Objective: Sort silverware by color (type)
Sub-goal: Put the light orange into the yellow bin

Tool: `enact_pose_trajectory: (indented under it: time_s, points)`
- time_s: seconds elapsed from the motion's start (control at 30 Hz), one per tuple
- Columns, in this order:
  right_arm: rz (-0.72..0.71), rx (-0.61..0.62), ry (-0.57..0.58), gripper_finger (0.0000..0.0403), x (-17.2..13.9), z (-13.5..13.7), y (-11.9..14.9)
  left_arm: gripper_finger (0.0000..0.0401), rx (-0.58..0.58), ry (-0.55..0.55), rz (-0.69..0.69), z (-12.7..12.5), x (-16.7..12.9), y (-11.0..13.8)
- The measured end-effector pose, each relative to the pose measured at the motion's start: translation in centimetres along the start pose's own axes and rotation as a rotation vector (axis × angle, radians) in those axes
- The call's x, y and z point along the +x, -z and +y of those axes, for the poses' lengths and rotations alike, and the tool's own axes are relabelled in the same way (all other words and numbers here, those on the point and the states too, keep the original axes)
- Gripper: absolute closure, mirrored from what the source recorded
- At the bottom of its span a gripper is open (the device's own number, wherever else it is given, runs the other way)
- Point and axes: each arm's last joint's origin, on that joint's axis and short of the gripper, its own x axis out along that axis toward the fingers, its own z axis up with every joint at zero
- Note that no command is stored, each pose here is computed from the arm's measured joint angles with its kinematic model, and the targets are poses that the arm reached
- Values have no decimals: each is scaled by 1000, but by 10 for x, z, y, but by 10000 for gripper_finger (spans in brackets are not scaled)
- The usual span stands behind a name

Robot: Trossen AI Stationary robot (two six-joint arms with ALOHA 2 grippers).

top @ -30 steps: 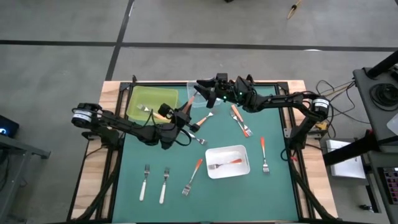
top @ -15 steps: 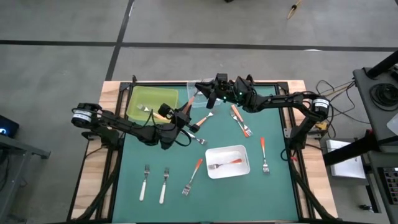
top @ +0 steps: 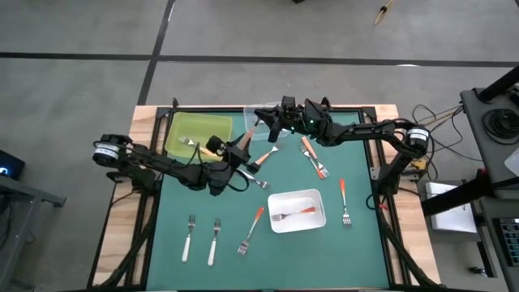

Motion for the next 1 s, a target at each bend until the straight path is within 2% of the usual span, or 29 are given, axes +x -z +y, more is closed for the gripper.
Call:
enact_pose_trajectory:
  time_s: [0.27,0.4,0.5,0.63,0.8,0.9,1.0]
  points:
    - [44,-15,13,395,-2,-2,0,278,10,0,3,0,-1,1]
    - [156,-58,69,395,-8,-8,-5,266,49,13,-4,-1,-7,-2]
    - [267,-136,103,395,-13,-8,-15,263,75,43,-21,1,-14,-8]
    - [398,-238,105,395,-22,0,-33,263,105,211,-91,7,-25,-22]
    - [519,-315,80,395,-36,16,-57,263,103,549,-164,24,-31,-38]
    - [529,-341,3,395,-44,28,-64,263,34,736,-156,36,-30,-43]
    - [514,-331,-78,395,-50,39,-68,262,-65,836,-148,43,-27,-47]
